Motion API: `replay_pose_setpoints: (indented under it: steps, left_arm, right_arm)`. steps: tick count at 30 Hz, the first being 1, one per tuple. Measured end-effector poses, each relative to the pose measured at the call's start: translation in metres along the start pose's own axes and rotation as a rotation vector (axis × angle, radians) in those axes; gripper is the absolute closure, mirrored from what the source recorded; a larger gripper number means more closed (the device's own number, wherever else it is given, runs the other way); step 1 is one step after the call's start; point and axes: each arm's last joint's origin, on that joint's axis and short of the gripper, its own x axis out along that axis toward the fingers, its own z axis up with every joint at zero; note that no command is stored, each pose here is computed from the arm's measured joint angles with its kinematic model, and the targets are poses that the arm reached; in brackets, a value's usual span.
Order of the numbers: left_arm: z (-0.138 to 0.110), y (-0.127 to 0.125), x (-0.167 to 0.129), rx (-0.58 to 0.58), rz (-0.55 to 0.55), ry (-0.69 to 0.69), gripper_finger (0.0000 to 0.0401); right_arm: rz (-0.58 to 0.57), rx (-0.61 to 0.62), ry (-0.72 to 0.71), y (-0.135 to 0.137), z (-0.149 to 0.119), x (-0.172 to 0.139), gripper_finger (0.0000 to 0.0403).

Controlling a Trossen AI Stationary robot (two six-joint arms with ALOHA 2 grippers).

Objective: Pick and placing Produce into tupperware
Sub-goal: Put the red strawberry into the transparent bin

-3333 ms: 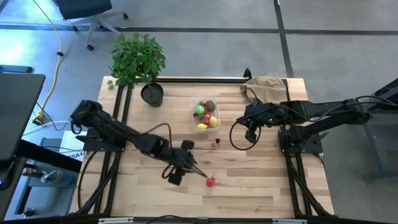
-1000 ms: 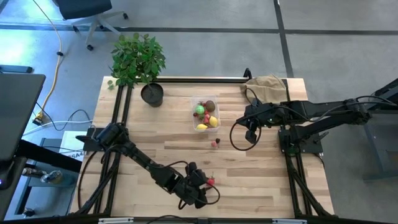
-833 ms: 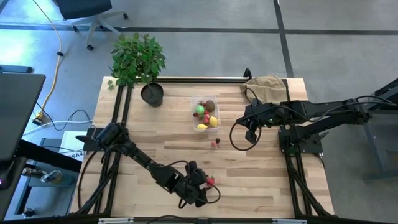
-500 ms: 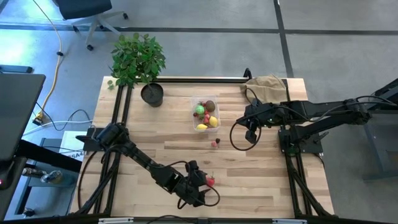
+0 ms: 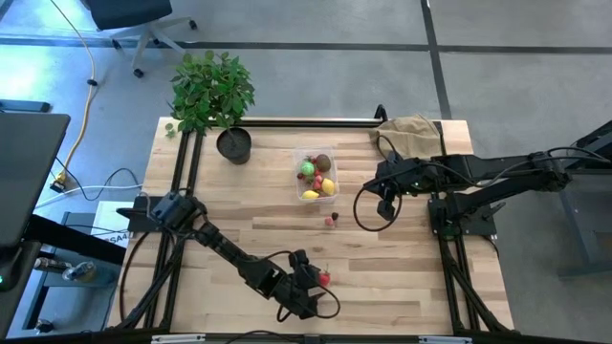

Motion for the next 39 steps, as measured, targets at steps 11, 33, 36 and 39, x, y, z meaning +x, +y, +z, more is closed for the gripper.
replay_pose_setpoints:
  steps: [11, 33, 36, 39]
  left_arm:
    - [0.0, 0.004, 0.014, 0.018, -0.013, -0.017, 0.0082]
    - [0.001, 0.01, 0.02, 0.016, -0.025, 0.008, 0.0117]
    - [0.001, 0.01, 0.019, 0.012, -0.026, 0.008, 0.0143]
    - [0.001, 0.01, 0.019, 0.012, -0.027, 0.009, 0.0163]
  right_arm:
    - [0.0, 0.0, 0.0, 0.0, 0.0, 0.0, 0.0379]
    - [0.0, 0.0, 0.0, 0.0, 0.0, 0.0, 0.0379]
    - [0.0, 0.0, 0.0, 0.0, 0.0, 0.0, 0.0379]
    - [0.0, 0.0, 0.0, 0.0, 0.0, 0.0, 0.0379]
